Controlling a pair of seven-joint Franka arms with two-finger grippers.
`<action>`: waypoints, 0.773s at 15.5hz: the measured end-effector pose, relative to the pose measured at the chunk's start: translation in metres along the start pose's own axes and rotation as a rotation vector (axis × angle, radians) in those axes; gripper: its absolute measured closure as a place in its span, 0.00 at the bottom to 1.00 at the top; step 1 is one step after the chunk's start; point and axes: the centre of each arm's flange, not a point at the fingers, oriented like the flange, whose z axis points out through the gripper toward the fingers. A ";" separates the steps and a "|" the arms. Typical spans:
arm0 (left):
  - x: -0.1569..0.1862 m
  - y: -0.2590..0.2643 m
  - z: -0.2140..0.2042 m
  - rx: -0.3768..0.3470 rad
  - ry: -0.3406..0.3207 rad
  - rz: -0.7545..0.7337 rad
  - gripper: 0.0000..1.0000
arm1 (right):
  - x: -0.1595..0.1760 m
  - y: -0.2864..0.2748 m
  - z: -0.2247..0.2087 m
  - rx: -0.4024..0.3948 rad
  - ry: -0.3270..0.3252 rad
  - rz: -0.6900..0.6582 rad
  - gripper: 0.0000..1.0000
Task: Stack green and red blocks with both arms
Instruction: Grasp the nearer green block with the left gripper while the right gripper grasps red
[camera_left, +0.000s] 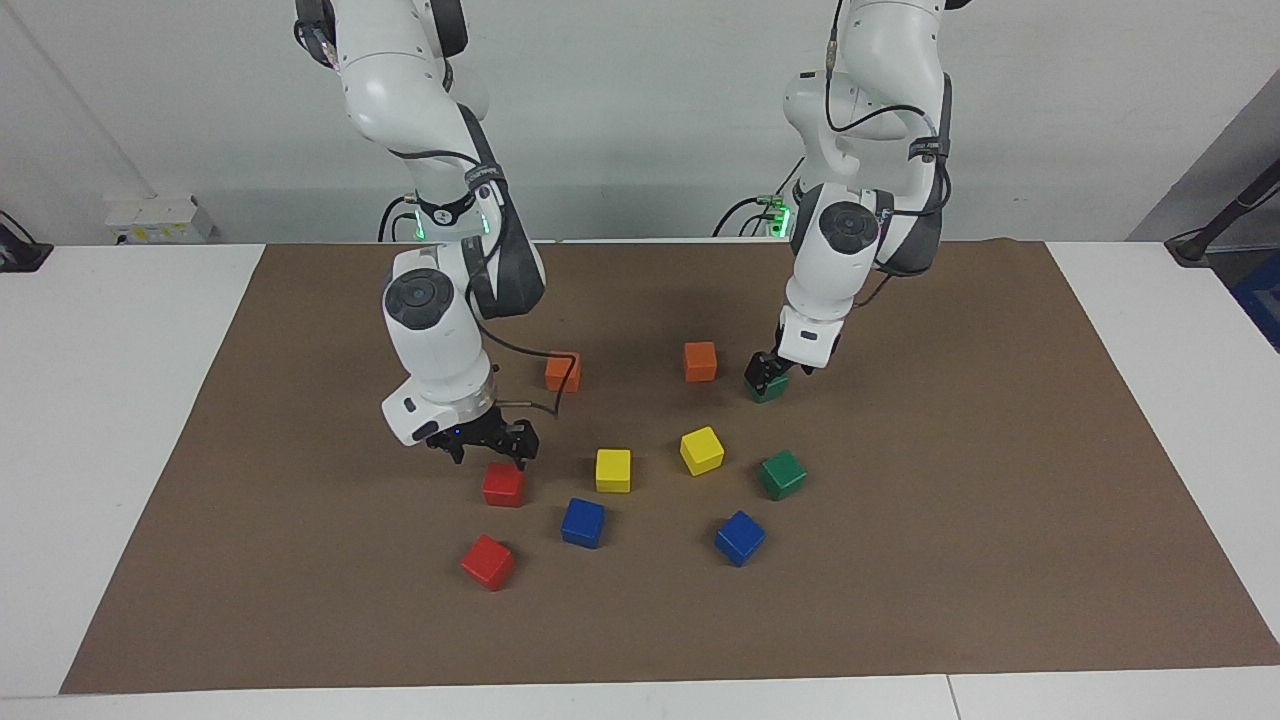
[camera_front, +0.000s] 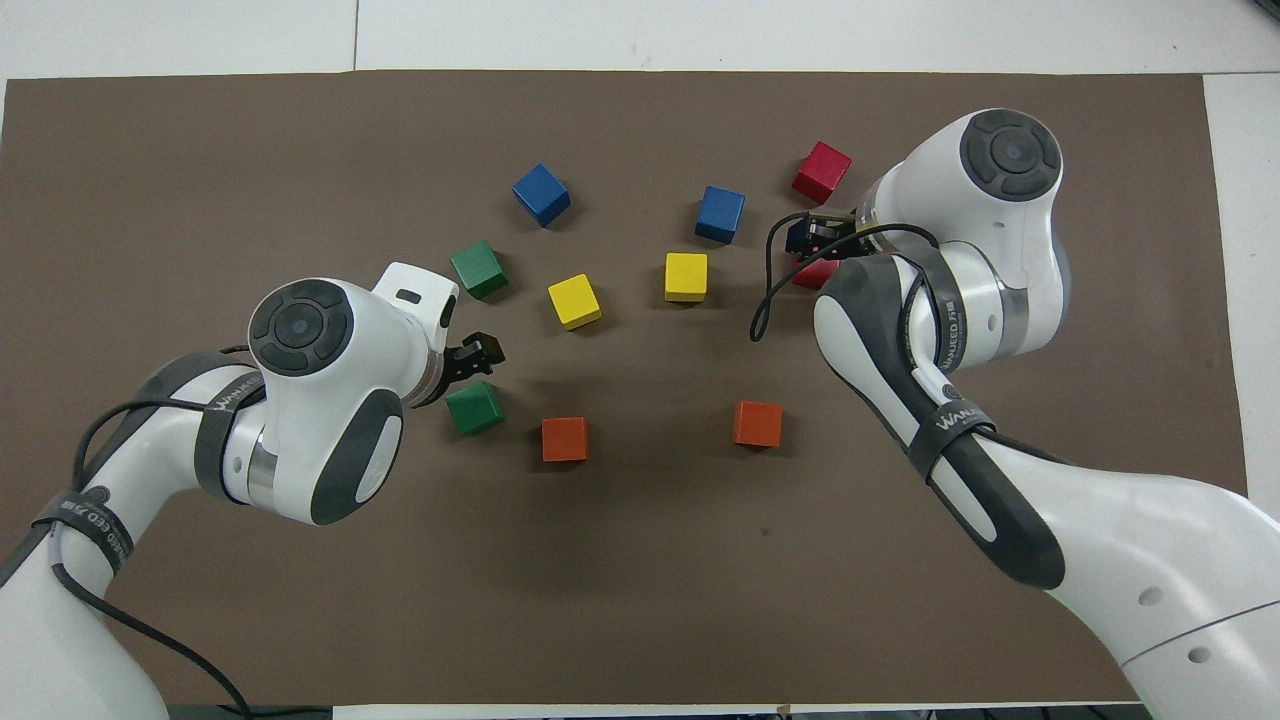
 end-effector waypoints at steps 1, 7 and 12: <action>-0.005 0.003 0.007 0.001 -0.002 -0.009 0.00 | 0.001 0.000 0.005 -0.007 0.003 -0.006 0.00; -0.017 0.014 0.032 0.021 -0.022 0.017 0.00 | 0.004 -0.001 0.021 -0.008 0.012 -0.008 0.00; -0.017 0.007 0.038 0.032 -0.033 0.060 0.45 | 0.006 -0.007 0.031 -0.006 0.020 -0.014 0.00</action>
